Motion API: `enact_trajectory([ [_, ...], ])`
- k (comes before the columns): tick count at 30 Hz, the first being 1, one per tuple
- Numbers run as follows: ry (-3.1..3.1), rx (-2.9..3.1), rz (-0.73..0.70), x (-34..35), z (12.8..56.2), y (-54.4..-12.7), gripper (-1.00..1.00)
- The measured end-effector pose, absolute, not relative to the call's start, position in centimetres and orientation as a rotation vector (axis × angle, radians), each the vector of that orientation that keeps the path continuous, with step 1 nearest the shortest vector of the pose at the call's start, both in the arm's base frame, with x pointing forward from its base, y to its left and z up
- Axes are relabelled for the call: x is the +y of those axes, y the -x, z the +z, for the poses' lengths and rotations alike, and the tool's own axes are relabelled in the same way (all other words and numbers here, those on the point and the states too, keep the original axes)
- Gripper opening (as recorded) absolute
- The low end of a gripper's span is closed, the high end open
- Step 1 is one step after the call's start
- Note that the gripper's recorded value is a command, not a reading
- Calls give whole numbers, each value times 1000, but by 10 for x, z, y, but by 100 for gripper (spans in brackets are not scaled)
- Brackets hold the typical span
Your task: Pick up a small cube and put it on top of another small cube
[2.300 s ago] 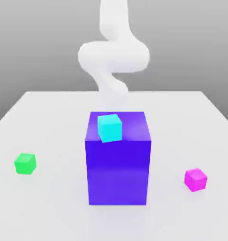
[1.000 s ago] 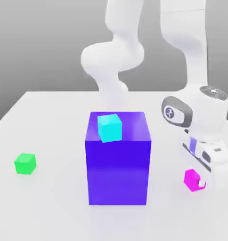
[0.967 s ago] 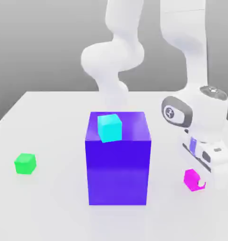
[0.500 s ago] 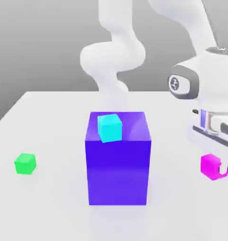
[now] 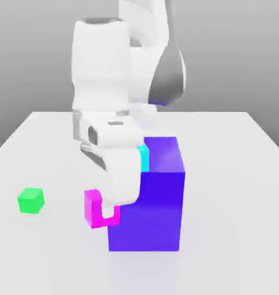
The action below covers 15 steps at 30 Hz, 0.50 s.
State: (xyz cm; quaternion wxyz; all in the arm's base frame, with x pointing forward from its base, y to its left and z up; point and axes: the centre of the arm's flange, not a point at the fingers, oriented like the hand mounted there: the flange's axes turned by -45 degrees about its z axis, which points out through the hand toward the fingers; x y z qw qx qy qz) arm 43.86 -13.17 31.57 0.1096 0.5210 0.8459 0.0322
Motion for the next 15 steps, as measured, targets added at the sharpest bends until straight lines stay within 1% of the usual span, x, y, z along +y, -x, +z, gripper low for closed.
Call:
enact_trajectory([
  [4,-1544,2530,19,-219,302,-381,-100],
  [8,-1577,2575,-22,-290,286,-304,-100],
  [11,-1640,2632,-15,-305,258,-242,-100],
  [12,-1656,2646,-6,-304,251,-231,-100],
  [15,-1663,2659,14,-303,241,-223,-100],
])
